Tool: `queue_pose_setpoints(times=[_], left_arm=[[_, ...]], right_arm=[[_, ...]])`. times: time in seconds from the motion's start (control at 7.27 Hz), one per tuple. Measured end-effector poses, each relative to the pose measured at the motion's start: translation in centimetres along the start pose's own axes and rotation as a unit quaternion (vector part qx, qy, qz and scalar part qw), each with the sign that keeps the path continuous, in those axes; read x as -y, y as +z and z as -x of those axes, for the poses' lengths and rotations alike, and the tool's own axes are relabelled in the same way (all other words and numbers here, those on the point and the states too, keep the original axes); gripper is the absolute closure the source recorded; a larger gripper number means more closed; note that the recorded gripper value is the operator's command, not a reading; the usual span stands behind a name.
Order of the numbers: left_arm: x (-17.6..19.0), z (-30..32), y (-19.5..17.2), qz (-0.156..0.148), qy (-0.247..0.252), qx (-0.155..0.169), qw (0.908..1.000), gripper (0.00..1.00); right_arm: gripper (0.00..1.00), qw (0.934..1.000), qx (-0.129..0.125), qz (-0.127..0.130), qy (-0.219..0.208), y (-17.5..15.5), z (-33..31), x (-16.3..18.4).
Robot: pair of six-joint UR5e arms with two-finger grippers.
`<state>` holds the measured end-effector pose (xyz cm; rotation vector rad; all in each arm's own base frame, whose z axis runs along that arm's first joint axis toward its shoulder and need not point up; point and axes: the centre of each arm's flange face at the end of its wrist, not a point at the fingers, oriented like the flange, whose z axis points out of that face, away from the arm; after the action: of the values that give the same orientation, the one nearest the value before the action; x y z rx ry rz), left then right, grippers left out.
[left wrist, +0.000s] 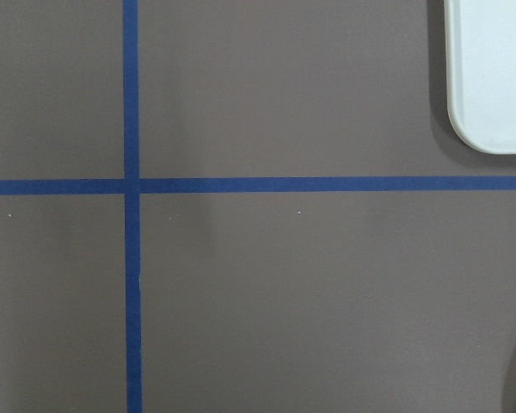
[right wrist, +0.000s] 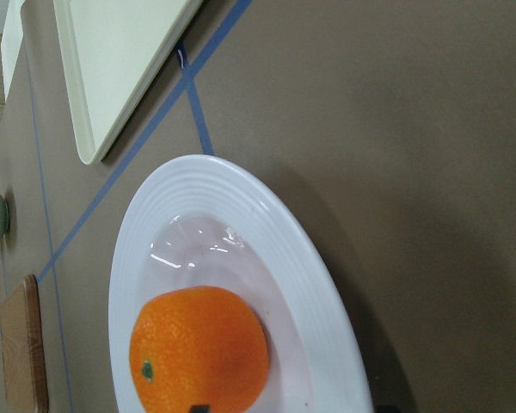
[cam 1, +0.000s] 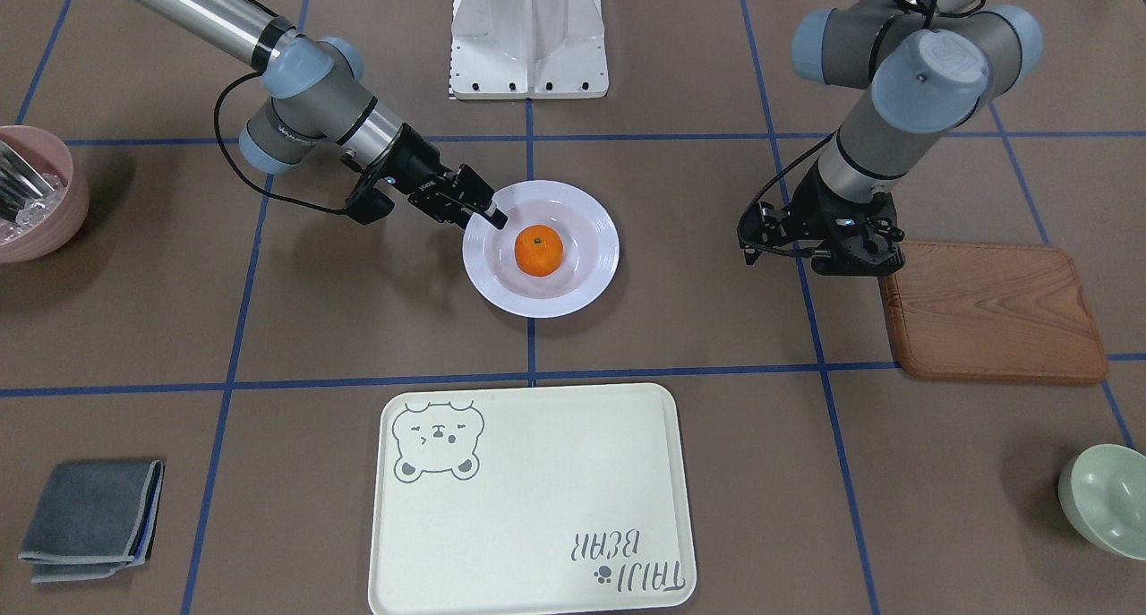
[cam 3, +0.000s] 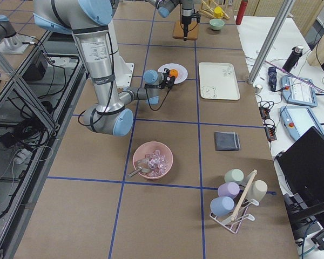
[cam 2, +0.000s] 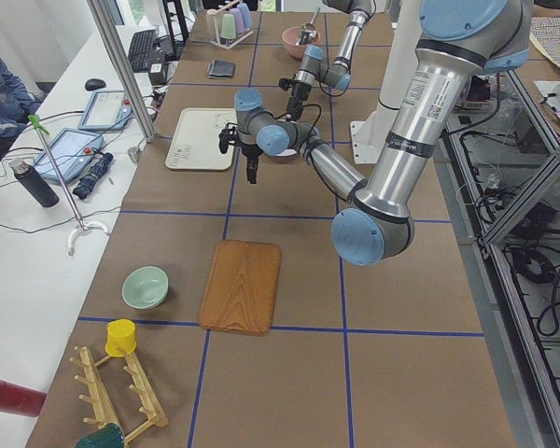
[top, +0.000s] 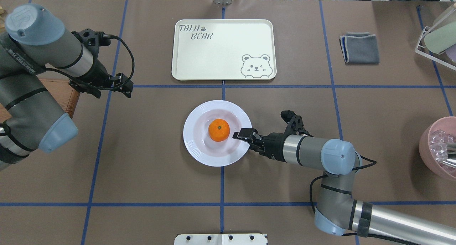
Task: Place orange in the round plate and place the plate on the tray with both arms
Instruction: 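Grasp the white plate rim nearest the right gripper, then lift the plate with the right gripper and set it on the bear tray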
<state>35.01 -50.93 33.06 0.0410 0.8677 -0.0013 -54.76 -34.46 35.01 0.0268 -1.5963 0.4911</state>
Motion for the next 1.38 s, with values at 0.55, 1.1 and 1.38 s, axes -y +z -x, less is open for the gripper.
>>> queue_pose_setpoints(times=[0.55, 1.1, 1.38], left_arm=[[-0.1, 0.3, 0.2, 0.001, -0.001, 0.002, 1.0, 0.02], [-0.1, 0.4, 0.2, 0.0, -0.002, 0.003, 1.0, 0.02], [-0.1, 0.4, 0.3, 0.0, -0.002, 0.004, 1.0, 0.02]], right_arm=[[1.0, 0.9998, 0.018, -0.007, 0.001, -0.3, 2.0, 0.9], [1.0, 0.9969, 0.074, -0.018, 0.022, -2.4, 4.6, 3.5], [1.0, 0.9927, 0.104, -0.038, 0.048, -2.9, 5.1, 4.2]])
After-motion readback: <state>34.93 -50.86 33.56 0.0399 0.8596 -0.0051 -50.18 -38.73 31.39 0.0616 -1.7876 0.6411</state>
